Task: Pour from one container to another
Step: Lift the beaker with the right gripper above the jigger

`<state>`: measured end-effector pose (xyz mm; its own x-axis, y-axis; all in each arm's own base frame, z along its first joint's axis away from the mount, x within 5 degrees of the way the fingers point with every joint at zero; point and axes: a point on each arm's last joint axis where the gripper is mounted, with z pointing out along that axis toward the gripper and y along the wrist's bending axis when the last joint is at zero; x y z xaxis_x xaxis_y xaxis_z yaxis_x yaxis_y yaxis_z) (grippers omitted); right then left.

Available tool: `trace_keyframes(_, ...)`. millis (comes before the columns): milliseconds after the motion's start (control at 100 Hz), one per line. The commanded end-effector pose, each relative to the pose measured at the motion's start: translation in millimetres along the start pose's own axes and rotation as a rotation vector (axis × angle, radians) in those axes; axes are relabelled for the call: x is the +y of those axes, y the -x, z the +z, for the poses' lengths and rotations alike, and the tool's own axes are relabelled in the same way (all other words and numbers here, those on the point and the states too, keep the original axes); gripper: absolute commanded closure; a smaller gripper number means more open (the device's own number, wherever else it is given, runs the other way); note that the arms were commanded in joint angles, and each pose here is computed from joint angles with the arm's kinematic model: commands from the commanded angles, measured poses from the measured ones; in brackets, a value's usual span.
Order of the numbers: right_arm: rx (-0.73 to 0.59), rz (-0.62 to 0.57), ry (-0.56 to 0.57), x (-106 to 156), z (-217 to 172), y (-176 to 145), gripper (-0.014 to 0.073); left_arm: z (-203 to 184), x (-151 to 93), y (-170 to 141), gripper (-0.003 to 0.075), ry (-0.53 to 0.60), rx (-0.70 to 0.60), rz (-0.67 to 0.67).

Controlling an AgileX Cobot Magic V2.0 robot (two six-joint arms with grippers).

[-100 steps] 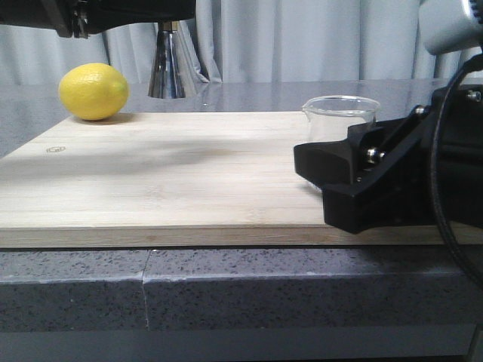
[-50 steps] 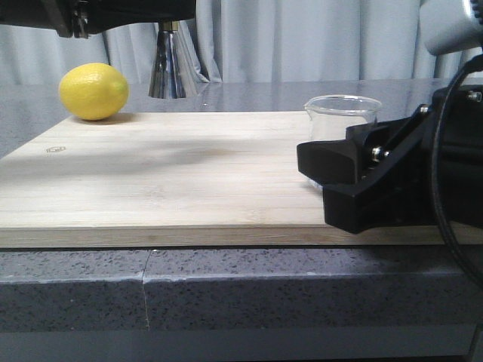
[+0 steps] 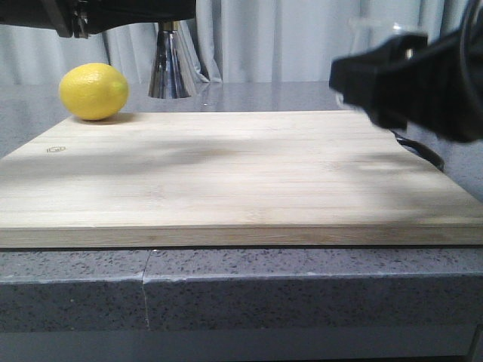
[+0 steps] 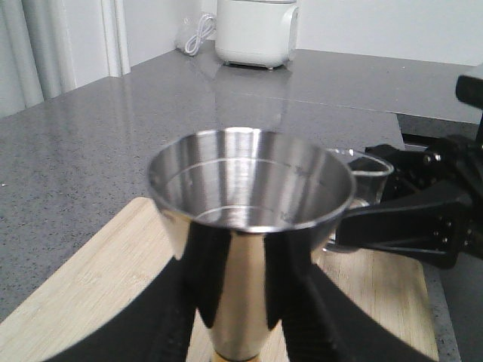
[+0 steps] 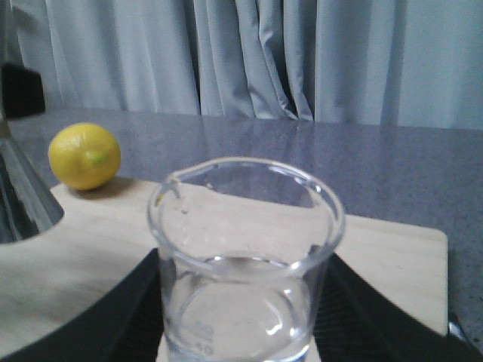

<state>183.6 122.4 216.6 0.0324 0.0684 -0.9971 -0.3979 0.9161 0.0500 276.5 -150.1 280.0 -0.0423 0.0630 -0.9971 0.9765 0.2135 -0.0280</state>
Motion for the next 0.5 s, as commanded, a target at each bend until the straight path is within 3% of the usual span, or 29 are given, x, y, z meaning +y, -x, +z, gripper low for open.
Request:
trace_keyframes(0, -0.114, 0.034, -0.001, 0.4, 6.3, 31.6, 0.0272, -2.4, -8.3, 32.5, 0.0491, -0.031, -0.156, 0.025)
trace_keyframes(130, -0.091, 0.058, 0.007, 0.1, 16.2, 57.8, 0.0272, -2.4, -8.3, 32.5, 0.0491, -0.031, -0.156, 0.025)
trace_keyframes(490, 0.118, -0.082, 0.153, 18.5, 51.5, 133.2, 0.0272, -2.4, -8.3, 32.5, 0.0491, -0.031, -0.156, 0.025)
